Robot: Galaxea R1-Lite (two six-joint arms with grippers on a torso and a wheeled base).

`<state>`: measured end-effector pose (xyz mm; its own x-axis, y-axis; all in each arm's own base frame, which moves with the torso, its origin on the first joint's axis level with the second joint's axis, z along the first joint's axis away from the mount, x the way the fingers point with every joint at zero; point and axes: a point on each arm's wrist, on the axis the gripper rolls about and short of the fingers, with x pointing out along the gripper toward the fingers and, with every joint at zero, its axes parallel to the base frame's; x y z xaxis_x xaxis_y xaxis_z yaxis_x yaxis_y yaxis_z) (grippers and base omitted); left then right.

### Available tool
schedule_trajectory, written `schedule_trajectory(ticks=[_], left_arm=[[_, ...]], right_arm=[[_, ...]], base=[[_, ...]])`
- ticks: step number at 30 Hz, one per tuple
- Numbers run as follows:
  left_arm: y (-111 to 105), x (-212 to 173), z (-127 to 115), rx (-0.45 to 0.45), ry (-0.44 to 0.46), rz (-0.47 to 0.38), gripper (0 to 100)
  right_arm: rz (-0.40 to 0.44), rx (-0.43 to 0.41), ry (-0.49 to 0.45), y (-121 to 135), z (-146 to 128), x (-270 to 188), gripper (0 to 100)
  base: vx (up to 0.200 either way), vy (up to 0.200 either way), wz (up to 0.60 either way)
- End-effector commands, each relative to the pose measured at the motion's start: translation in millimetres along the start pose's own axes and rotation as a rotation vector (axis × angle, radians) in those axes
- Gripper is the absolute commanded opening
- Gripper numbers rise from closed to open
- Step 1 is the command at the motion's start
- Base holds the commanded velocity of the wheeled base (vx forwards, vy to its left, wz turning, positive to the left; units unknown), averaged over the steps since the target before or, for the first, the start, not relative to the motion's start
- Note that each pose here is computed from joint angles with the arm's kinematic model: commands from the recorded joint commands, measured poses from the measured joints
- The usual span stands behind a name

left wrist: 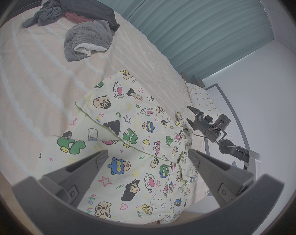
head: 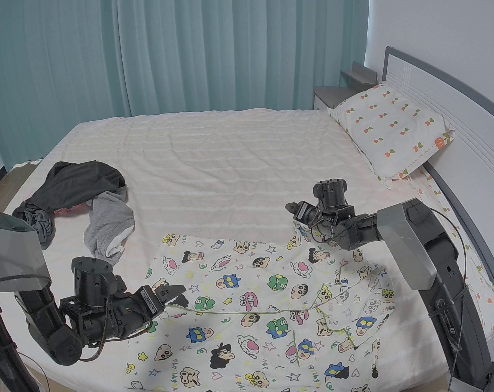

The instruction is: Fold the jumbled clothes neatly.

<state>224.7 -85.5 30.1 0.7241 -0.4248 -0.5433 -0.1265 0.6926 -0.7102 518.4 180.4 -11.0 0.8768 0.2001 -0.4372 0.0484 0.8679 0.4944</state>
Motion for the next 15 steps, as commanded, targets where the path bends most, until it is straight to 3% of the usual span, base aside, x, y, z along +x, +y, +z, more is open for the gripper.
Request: schedule_trajectory(ticks=[1,4,9,15], left_arm=[[0.1,0.6,-0.1,-0.001,0.001,0.001,100],[-0.1,0.2,-0.4,0.0,0.002,0.0,100],[-0.1,0.2,-0.4,-0.001,0.002,0.0,100],[0.4,1.0,-1.2,-0.001,0.007,0.002,100]], right_arm=[[-0.031,0.028,-0.052,-14.1,32.5,-7.9,100],[-0.068,0.042,-0.067,-34.1,44.9,-7.8,100],[-0.146,0.026,-0.024,-73.5,42.0,-4.4,100],[-0.156,0.014,0.017,-88.5,38.9,-0.7,100]], base=[[0.0,0.0,0.0],[0.0,0.0,0.0],[0.0,0.0,0.0],[0.0,0.0,0.0]])
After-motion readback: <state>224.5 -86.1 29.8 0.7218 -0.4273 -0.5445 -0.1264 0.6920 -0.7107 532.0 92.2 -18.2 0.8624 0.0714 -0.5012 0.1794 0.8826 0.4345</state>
